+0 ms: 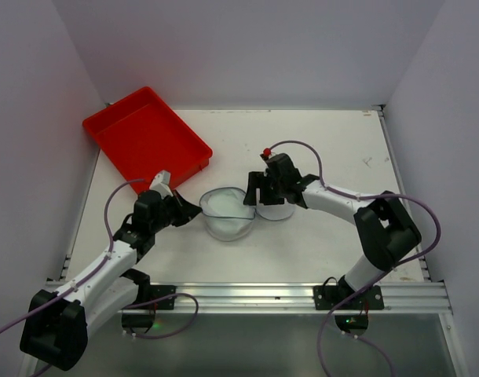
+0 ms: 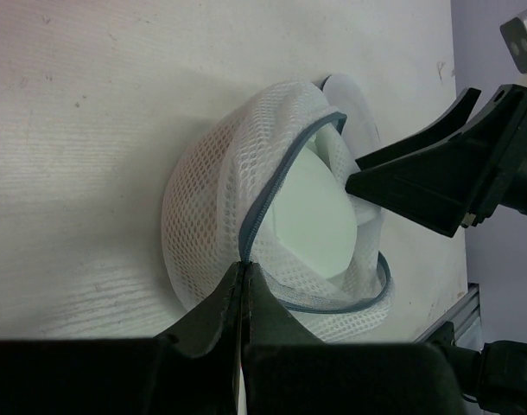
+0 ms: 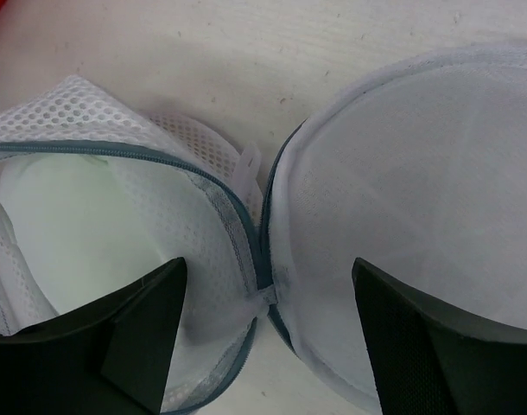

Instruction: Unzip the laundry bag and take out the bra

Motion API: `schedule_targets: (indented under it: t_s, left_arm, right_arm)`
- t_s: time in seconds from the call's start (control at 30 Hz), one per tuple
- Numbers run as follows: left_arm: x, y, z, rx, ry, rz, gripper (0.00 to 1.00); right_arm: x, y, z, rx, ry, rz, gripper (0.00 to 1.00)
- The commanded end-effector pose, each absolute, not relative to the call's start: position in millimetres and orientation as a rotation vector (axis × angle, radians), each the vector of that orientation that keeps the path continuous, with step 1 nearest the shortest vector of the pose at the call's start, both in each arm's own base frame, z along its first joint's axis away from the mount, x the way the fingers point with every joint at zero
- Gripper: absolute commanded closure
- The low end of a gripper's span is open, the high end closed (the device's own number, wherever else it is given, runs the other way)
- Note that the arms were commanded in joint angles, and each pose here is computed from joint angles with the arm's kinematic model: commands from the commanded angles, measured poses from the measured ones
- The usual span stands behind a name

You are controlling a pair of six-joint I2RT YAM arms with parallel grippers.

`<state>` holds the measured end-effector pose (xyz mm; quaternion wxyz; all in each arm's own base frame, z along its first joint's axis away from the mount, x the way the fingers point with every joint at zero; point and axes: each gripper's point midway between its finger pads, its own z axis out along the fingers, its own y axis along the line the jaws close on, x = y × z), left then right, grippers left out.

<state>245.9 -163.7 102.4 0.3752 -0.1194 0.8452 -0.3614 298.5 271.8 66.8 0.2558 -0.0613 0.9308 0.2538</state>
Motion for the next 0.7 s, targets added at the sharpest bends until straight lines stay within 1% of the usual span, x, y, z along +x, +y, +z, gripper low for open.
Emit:
schedule_targets:
  t_s: [0.0, 0.03, 0.07, 0.17, 0.2, 0.23, 0.27, 0.37, 0.43, 0.47, 0.57, 0.67]
  left_arm:
    - [253.3, -163.4, 114.9, -0.278, 2.127, -0.918, 1.0]
    - [253.2, -163.7, 114.2, -0.28, 2.13, -0.919, 1.0]
    - [253.3, -164.2, 113.9, -0.277, 2.134, -0.918, 1.0]
    - [254.2, -164.1, 115.1, -0.271, 2.133, -0.915, 1.0]
    - [254.9, -163.7, 115.6, -0.271, 2.131, -0.912, 1.0]
    - [254.7, -163.3, 114.9, -0.271, 2.134, -0.909, 1.0]
    - [254.7, -163.4, 115.4, -0.272, 2.132, -0.91, 1.0]
    - [254.7, -162.6, 113.9, -0.279, 2.136, -0.905, 1.0]
    - [255.1, -162.9, 113.7, -0.282, 2.136, -0.907, 1.0]
    - [255.1, -163.2, 113.3, -0.283, 2.138, -0.909, 1.0]
    - [255.2, -163.4, 113.1, -0.281, 2.14, -0.909, 1.0]
    - [255.5, -163.3, 114.3, -0.281, 2.136, -0.908, 1.0]
  right_arm:
    - [306.5, 288.5, 83.2, -0.194, 2.476, 0.795, 0.3]
    - [306.5, 288.5, 82.5, -0.196, 2.479, 0.801, 0.33]
    - [306.2, 288.0, 80.1, -0.197, 2.483, 0.801, 0.44]
    - [305.6, 286.9, 75.8, -0.193, 2.498, 0.818, 0.6]
    - [306.1, 286.6, 75.7, -0.191, 2.499, 0.822, 0.7]
    - [306.8, 285.3, 74.2, -0.189, 2.501, 0.822, 0.74]
    - [306.7, 284.8, 74.3, -0.187, 2.501, 0.823, 0.75]
    - [305.6, 285.3, 77.2, -0.196, 2.496, 0.836, 0.73]
    - [303.4, 287.4, 80.5, -0.206, 2.492, 0.86, 0.59]
    - [302.6, 288.7, 82.2, -0.21, 2.491, 0.872, 0.49]
    - [300.6, 290.4, 82.8, -0.218, 2.495, 0.889, 0.41]
    - [299.9, 290.5, 77.8, -0.217, 2.513, 0.885, 0.41]
